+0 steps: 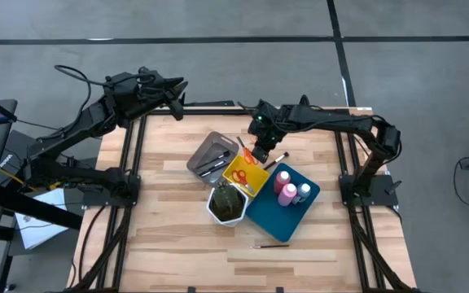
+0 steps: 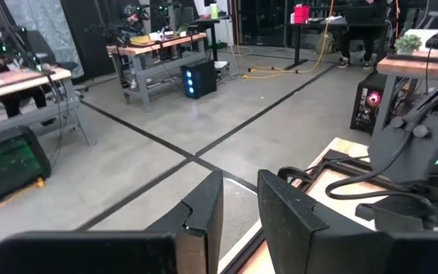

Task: Pick & Place Paint Supplies
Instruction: Put the orange scissors into the yellow bin

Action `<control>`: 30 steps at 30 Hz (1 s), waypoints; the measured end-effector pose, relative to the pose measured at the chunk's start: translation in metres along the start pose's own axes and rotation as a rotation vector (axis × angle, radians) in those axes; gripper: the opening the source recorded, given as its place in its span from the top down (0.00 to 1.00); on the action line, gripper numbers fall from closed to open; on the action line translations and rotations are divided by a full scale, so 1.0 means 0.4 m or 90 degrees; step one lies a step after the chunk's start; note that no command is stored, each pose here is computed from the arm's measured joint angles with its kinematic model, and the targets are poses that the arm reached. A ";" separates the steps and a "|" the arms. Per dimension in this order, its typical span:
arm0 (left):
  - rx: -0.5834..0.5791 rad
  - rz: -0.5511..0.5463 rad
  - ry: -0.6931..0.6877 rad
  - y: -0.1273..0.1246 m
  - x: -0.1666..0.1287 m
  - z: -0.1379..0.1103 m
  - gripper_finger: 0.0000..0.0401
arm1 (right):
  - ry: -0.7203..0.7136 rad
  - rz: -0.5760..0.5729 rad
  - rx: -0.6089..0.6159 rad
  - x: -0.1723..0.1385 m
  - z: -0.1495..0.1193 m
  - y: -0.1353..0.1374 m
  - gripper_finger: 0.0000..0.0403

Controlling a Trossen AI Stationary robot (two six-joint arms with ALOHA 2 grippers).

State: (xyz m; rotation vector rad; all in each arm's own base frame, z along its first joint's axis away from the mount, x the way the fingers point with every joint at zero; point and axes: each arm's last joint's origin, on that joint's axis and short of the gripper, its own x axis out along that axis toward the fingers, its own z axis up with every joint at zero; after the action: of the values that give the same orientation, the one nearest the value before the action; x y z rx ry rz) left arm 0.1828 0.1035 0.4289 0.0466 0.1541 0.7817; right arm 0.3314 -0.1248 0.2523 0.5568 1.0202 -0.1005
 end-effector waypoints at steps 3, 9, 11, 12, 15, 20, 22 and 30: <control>0.007 0.000 0.000 0.000 0.000 0.000 0.81 | 0.000 -0.003 0.011 0.003 -0.001 0.009 1.00; 0.009 0.000 0.001 0.000 0.000 0.000 0.81 | -0.020 -0.015 0.047 0.005 0.005 0.012 1.00; 0.009 0.000 0.001 0.000 0.000 0.000 0.81 | -0.020 -0.017 0.057 0.005 0.005 0.012 1.00; 0.009 0.000 0.001 0.000 0.000 0.000 0.81 | -0.022 -0.020 0.066 0.005 0.006 0.011 1.00; 0.009 0.000 0.001 0.000 0.000 0.000 0.81 | -0.023 -0.032 0.094 0.008 0.002 0.006 1.00; 0.009 0.000 0.001 0.000 0.000 -0.001 0.81 | -0.023 -0.048 0.152 0.011 -0.001 0.003 1.00; 0.009 0.000 0.001 0.000 0.000 -0.001 0.81 | -0.025 -0.050 0.170 0.011 -0.002 0.004 1.00; 0.009 -0.001 0.002 0.000 0.000 -0.001 0.81 | -0.030 -0.070 0.207 0.018 -0.005 0.020 1.00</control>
State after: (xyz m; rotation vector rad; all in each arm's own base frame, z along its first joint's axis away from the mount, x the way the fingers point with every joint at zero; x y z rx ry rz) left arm 0.1828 0.1035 0.4286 0.0593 0.1622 0.7798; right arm 0.3364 -0.1155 0.2486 0.7894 0.9941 -0.3794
